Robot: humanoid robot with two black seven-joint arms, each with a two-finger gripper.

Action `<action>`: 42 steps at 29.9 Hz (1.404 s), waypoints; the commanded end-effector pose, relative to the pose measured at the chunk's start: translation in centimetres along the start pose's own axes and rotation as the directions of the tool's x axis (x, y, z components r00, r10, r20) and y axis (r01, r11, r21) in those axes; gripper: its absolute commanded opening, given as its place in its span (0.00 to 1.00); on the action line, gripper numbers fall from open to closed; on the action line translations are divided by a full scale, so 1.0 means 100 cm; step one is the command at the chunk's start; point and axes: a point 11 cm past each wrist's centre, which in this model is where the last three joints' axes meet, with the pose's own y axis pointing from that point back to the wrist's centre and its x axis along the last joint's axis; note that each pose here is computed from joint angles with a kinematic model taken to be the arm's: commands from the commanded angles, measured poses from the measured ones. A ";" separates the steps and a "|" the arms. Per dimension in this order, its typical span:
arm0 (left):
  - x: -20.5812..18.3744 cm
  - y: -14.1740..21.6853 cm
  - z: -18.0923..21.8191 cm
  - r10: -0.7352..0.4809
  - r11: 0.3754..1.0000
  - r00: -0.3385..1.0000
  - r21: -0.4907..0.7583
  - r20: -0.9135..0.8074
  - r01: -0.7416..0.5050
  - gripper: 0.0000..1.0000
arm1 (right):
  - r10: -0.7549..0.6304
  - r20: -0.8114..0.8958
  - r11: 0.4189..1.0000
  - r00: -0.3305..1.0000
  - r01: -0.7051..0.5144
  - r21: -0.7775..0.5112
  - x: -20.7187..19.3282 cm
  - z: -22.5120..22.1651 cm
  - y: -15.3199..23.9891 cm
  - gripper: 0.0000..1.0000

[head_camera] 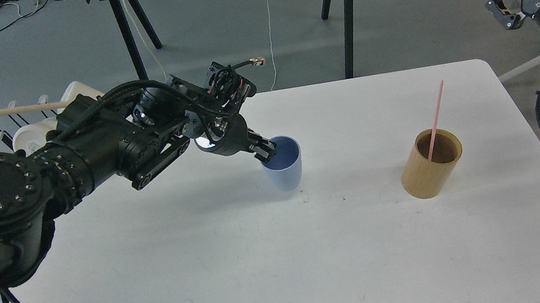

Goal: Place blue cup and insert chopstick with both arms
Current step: 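Carry the blue cup toward the table center and set it down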

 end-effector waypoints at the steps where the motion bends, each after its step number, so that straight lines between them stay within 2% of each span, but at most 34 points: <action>1: -0.005 -0.003 0.000 -0.009 1.000 1.000 -0.001 -0.003 0.009 0.00 | 0.000 -0.001 1.000 1.000 0.000 0.000 0.000 -0.001 0.000 0.95; 12: -0.008 -0.005 0.003 -0.015 1.000 1.000 -0.012 -0.007 0.015 0.01 | -0.001 -0.001 1.000 1.000 0.001 -0.004 0.000 0.001 0.001 0.95; 26: -0.014 -0.008 0.003 -0.026 1.000 1.000 -0.017 -0.016 0.026 0.09 | -0.003 0.002 1.000 1.000 0.003 -0.009 -0.001 0.004 0.000 0.95; 39: -0.019 -0.010 0.004 -0.040 0.999 0.999 -0.024 -0.031 0.039 0.22 | -0.001 -0.001 1.000 1.000 0.001 -0.012 0.000 0.004 0.001 0.95; 42: -0.021 -0.012 0.006 -0.035 0.999 0.998 -0.036 -0.049 0.033 0.33 | -0.004 -0.002 1.000 1.000 0.004 -0.015 -0.001 0.005 0.001 0.95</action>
